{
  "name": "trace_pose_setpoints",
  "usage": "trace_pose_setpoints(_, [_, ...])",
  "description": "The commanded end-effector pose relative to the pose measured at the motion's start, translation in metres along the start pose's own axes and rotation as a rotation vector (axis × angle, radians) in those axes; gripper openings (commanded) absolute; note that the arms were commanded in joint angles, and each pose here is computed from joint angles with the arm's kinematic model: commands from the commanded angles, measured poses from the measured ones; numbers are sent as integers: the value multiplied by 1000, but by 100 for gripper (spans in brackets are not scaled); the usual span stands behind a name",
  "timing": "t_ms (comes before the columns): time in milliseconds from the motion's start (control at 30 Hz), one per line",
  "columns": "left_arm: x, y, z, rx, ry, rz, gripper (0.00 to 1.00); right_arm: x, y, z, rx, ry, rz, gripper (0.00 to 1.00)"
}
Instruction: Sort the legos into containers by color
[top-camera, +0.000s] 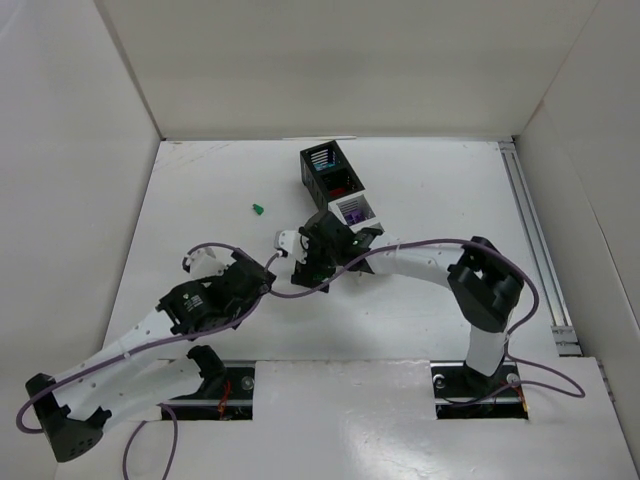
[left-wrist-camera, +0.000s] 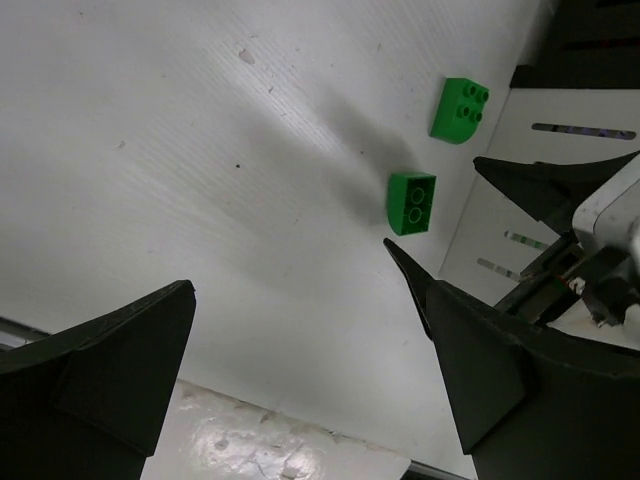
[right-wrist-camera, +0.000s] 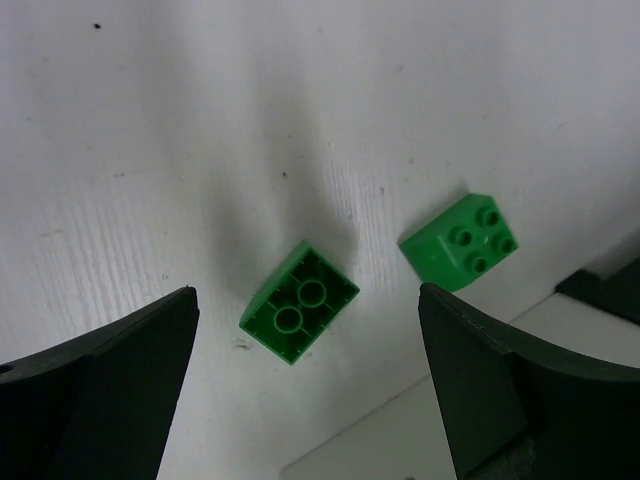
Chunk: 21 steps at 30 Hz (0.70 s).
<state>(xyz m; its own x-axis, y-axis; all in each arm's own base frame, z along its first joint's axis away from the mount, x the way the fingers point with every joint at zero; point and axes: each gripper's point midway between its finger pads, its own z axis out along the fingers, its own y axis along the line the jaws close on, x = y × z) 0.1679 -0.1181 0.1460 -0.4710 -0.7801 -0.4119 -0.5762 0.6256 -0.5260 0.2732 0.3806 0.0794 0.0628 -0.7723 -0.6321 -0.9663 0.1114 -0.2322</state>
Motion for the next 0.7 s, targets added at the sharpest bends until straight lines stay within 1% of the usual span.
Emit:
trace_pose_setpoints(0, [2,4,3,-49,2,-8,100,-22,-15,1,85,-63,190,95])
trace_pose_setpoints(33, [2,1,2,-47,2,3,100,-15,-15,6,100,-41,237,95])
trace_pose_setpoints(133, [1,2,4,-67,-8,26,100,-6,-22,8,157,-6,290,95])
trace_pose_setpoints(167, [0,2,2,-68,-8,27,100,2,-20,14,159,16,316,95])
trace_pose_setpoints(200, [-2,2,2,-67,-17,27,100,-3,-22,13,163,6,316,95])
trace_pose_setpoints(233, [-2,2,2,-67,-17,27,100,4,-22,18,176,28,331,95])
trace_pose_setpoints(267, [-2,2,2,-67,-17,27,100,0,-25,17,180,18,330,93])
trace_pose_setpoints(300, [-3,1,0,-57,-16,30,100,5,-22,23,174,31,353,93])
trace_pose_setpoints(333, [-6,3,-1,-55,-25,30,100,11,-18,26,166,52,364,90])
trace_pose_setpoints(367, [-6,3,-1,-55,-25,30,100,12,-19,26,175,55,373,79])
trace_pose_setpoints(400, [-7,2,-3,-43,-25,23,100,16,-16,27,172,64,387,72])
trace_pose_setpoints(433, [-7,2,-3,-43,-25,22,100,16,-16,27,172,64,387,71])
trace_pose_setpoints(567, [-10,2,-9,-18,-24,-2,100,24,-10,29,156,76,388,56])
trace_pose_setpoints(600, [-10,2,-9,-18,-24,-2,100,24,-7,31,144,67,388,44])
trace_pose_setpoints(667, [-10,4,-8,-18,-24,-11,100,18,-8,29,139,41,375,35])
